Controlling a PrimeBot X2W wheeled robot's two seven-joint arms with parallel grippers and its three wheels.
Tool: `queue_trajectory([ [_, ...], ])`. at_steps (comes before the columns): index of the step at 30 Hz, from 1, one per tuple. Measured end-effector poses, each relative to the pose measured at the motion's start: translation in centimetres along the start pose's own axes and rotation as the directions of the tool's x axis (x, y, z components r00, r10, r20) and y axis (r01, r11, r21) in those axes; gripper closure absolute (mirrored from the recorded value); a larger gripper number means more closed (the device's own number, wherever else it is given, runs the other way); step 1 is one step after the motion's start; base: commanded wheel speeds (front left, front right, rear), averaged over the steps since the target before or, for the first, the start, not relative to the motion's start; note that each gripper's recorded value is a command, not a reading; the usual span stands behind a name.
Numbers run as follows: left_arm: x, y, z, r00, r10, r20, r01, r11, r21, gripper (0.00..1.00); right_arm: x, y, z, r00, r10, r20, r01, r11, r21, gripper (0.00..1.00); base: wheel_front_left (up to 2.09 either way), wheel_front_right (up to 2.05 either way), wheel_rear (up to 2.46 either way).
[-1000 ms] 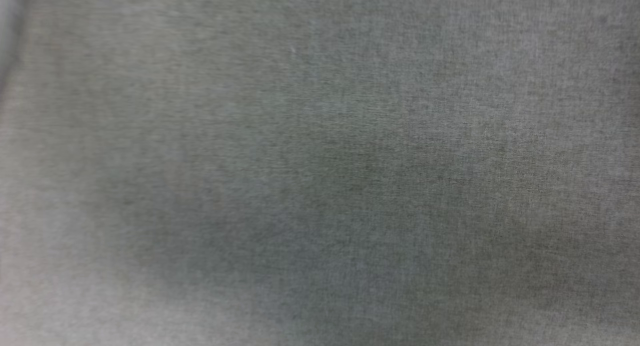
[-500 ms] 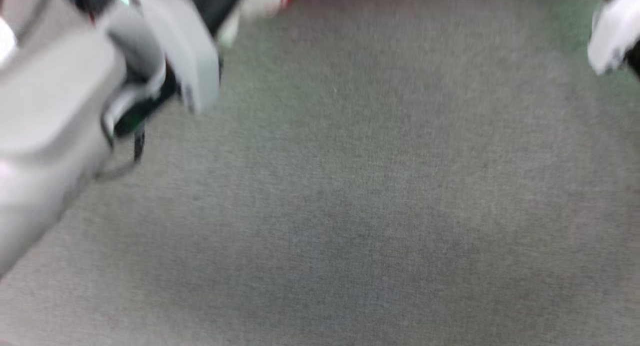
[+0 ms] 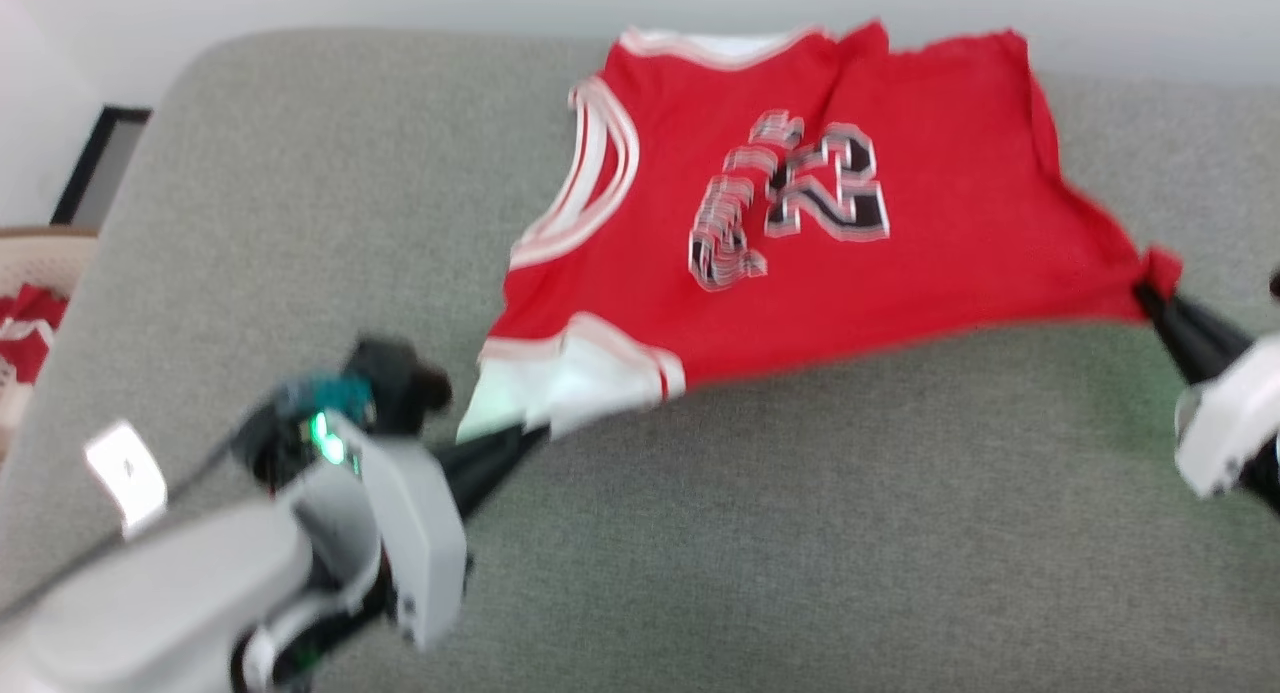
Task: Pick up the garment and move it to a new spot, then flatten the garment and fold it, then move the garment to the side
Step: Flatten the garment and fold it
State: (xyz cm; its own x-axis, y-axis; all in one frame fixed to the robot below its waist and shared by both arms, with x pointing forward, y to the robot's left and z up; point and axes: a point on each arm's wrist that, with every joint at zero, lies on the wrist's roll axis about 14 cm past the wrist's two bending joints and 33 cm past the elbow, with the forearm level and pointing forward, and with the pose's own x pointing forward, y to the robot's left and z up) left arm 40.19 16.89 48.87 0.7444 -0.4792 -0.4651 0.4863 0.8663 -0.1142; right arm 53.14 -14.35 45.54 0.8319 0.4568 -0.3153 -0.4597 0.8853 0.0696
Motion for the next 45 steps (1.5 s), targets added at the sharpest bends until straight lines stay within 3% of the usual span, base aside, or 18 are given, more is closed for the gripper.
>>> queue_trajectory([
  [11,-3.5,-4.4,-4.9,0.998,0.025,-0.053,-0.029,0.996,-0.083,1.00,-7.6,2.0,-5.2,0.994,0.020,-0.111,-0.013,0.998,0.068,1.00,0.00,0.00,0.00],
  [19,-4.5,-5.3,-7.8,0.994,0.053,-0.093,-0.065,0.988,-0.139,1.00,-12.6,4.5,-9.4,0.979,0.020,-0.202,0.022,0.979,0.202,1.00,0.00,0.00,0.00],
  [27,-4.7,-5.5,-9.1,0.989,0.053,-0.141,-0.073,0.987,-0.142,1.00,-15.1,7.6,-10.0,0.964,0.050,-0.260,0.027,0.958,0.286,1.00,0.00,0.00,0.00],
  [37,-3.3,-4.4,-6.0,0.989,0.002,-0.150,-0.004,1.000,-0.011,1.00,-14.5,7.5,-7.4,0.974,0.040,-0.222,0.026,0.959,0.284,1.00,0.00,0.00,0.00],
  [45,-1.1,-1.4,-1.7,0.985,-0.020,-0.171,0.055,0.978,0.200,1.00,-11.4,5.8,-4.3,0.984,0.026,-0.174,0.017,0.971,0.240,1.00,0.00,0.00,0.00],
])
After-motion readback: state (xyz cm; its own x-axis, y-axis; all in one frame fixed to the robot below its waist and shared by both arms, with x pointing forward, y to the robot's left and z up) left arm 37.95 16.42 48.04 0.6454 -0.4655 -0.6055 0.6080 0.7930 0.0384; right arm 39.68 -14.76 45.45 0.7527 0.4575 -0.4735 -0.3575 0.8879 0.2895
